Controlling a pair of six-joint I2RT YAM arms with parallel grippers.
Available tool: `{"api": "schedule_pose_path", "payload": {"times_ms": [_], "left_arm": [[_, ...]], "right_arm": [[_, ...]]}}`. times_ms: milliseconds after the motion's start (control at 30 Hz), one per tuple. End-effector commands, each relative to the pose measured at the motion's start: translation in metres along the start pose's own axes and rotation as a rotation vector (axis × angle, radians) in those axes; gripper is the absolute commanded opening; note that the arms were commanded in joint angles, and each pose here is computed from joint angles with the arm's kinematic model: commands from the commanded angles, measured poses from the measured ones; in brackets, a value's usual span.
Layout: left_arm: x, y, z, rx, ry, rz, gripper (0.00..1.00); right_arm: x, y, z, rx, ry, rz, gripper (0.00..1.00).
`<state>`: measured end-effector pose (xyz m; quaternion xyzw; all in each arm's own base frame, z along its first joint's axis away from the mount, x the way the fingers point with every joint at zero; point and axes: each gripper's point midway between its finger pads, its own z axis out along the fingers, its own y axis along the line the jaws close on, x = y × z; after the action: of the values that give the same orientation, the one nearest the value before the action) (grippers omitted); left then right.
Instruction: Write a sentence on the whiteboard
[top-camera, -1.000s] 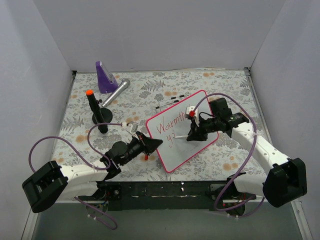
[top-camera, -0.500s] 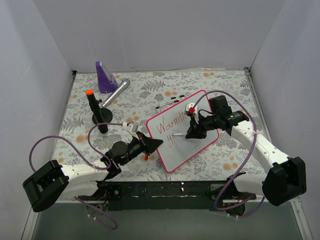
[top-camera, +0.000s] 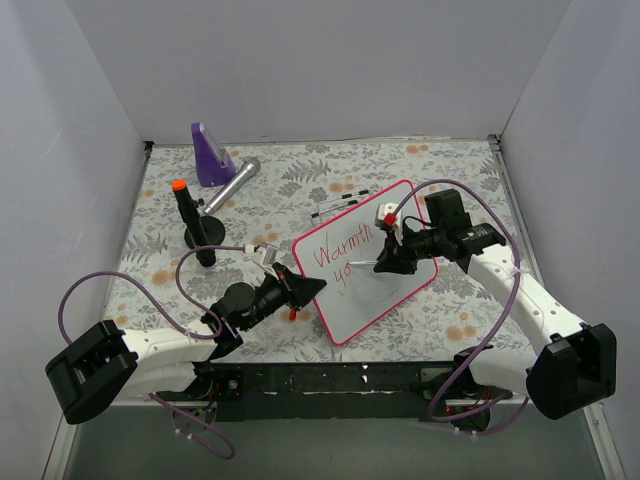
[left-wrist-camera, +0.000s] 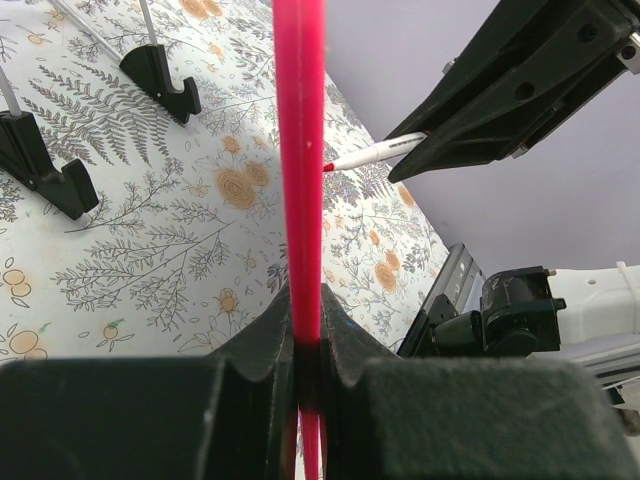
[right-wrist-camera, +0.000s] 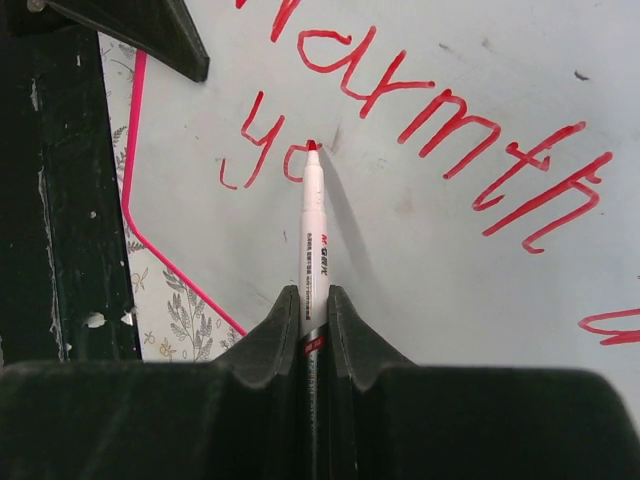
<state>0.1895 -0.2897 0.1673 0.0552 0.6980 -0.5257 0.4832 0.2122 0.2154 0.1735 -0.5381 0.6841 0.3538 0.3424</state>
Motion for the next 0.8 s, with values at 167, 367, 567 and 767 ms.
{"api": "schedule_pose_path", "payload": {"times_ms": [167,367,567,767], "left_arm": [[-0.015,-0.021,-0.001,0.086,-0.049,0.022,0.0],[-0.016,-0.022,-0.001,0.09,-0.05,0.022,0.0],[-0.015,-0.023,0.0,0.096,-0.046,0.024,0.0],[-0.014,-0.023,0.001,0.096,-0.042,0.024,0.0]], "right_arm": [[-0.004,-0.006,-0.015,0.038,-0.039,-0.024,0.01],[0.0,-0.009,-0.012,0.031,-0.033,0.001,0.01],[0.002,-0.009,-0.009,0.014,-0.031,0.013,0.01],[0.006,-0.008,-0.005,0.003,-0.021,0.021,0.01]]}}
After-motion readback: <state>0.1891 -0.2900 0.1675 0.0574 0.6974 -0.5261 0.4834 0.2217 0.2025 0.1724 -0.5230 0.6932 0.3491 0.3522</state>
